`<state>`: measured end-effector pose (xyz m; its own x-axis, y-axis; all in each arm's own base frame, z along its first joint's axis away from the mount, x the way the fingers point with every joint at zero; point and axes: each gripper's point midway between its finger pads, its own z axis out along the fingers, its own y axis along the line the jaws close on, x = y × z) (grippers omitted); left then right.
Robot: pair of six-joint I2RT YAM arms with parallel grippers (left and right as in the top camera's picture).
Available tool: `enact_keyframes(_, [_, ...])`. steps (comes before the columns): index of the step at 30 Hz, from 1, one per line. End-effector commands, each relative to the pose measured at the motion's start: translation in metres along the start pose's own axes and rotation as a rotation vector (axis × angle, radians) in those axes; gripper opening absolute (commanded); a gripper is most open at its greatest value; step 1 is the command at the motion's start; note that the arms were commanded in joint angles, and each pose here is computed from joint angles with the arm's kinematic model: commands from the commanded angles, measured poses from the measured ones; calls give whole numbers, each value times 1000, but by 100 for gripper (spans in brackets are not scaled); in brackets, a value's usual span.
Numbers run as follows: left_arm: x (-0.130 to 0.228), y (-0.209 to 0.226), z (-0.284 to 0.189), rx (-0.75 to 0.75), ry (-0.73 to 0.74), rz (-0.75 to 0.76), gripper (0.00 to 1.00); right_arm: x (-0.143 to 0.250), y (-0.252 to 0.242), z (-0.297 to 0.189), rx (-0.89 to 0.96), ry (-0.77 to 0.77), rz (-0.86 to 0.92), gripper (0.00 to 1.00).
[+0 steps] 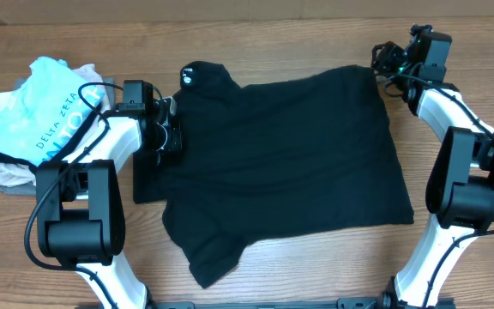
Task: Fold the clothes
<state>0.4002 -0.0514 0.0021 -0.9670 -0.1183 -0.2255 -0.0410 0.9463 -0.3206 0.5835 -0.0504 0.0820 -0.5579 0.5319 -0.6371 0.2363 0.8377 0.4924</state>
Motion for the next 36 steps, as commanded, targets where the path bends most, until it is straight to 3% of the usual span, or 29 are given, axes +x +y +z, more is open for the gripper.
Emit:
enact_keyframes(1, [16, 27, 13, -87, 57, -32, 26, -23, -14, -18, 39, -33, 21, 63])
enact_keyframes(5, [16, 27, 13, -87, 57, -24, 30, -1, -39, -33, 55, 105, 97, 64])
enact_keyframes(9, [16, 26, 13, -83, 57, -23, 33, 34, -73, -49, 124, 266, 194, 54])
enact_keyframes(19, [-1, 15, 3, -45, 35, -6, 31, 79, -47, -51, 49, 440, -23, 49])
enact_keyframes(21, [-6, 12, -3, -44, 38, -6, 32, 86, -42, -51, 45, 460, -45, 38])
enact_keyframes(23, [-11, 9, -10, -44, 40, 7, 31, 86, -48, -50, 98, 452, -54, 13])
enact_keyframes(25, [-15, 7, -17, -44, 46, 28, 30, 78, -62, -49, 196, 409, -25, 4])
enact_keyframes(30, [-23, 5, -30, -60, 53, 76, 29, 41, -80, -49, 219, 294, 2, 4])
enact_keyframes(31, [-24, 5, -31, -62, 51, 78, 30, 33, -83, -51, 217, 277, 8, 9])
enact_keyframes(32, [-25, 4, -31, -62, 50, 81, 30, 26, -88, -53, 220, 262, 17, 25])
enact_keyframes(33, [-25, 4, -31, -62, 50, 81, 30, 21, -93, -55, 226, 253, 25, 29])
enact_keyframes(36, [-25, 4, -31, -62, 50, 84, 30, 18, -104, -65, 231, 273, 66, 25])
